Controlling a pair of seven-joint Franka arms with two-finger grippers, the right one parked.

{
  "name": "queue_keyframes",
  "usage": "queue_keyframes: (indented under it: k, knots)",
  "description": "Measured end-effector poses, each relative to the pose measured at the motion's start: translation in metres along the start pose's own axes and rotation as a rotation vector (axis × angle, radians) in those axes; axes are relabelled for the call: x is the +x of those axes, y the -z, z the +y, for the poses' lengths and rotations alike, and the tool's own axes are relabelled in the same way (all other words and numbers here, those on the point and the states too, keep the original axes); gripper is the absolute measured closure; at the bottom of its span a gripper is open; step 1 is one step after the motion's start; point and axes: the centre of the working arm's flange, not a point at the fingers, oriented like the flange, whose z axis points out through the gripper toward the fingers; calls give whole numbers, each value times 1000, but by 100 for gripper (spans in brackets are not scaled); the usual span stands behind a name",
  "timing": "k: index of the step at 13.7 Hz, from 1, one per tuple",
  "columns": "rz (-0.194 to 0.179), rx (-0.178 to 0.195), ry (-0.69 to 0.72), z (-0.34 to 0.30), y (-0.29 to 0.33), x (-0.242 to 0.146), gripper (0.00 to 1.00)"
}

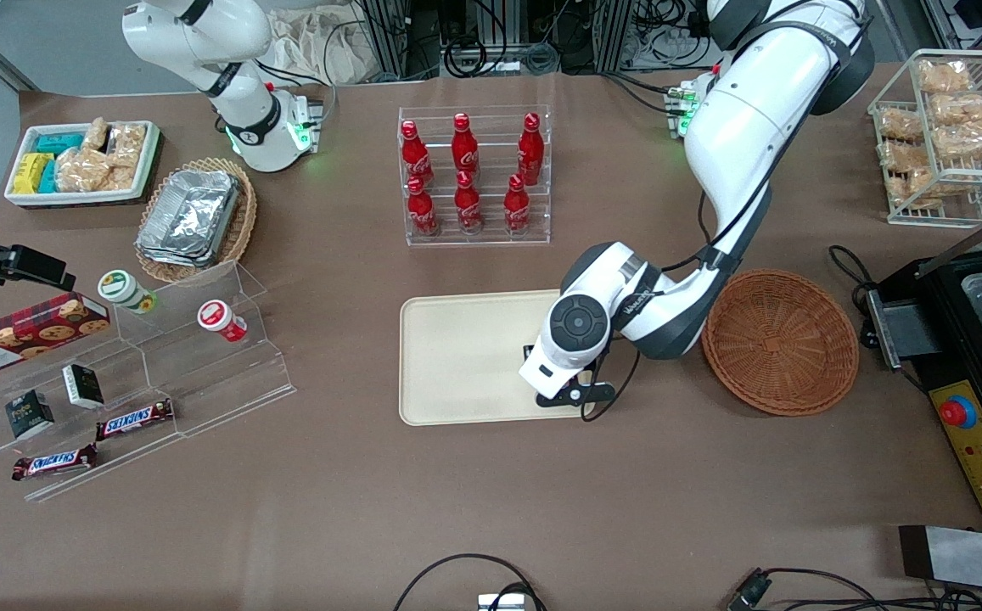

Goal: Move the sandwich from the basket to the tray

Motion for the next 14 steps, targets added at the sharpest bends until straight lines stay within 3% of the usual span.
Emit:
queue_keyframes:
  k: [1, 2, 4, 6, 9, 14]
  knots:
    - [17, -10, 5, -1, 12, 2, 1]
    - [39, -20, 16, -5, 27, 6, 0]
    - [72, -22, 53, -29, 66, 16, 0]
    - [80, 2, 101, -65, 106, 24, 0]
    - [105, 0, 123, -135, 145, 34, 0]
    - [179, 64, 38, -192, 151, -24, 0]
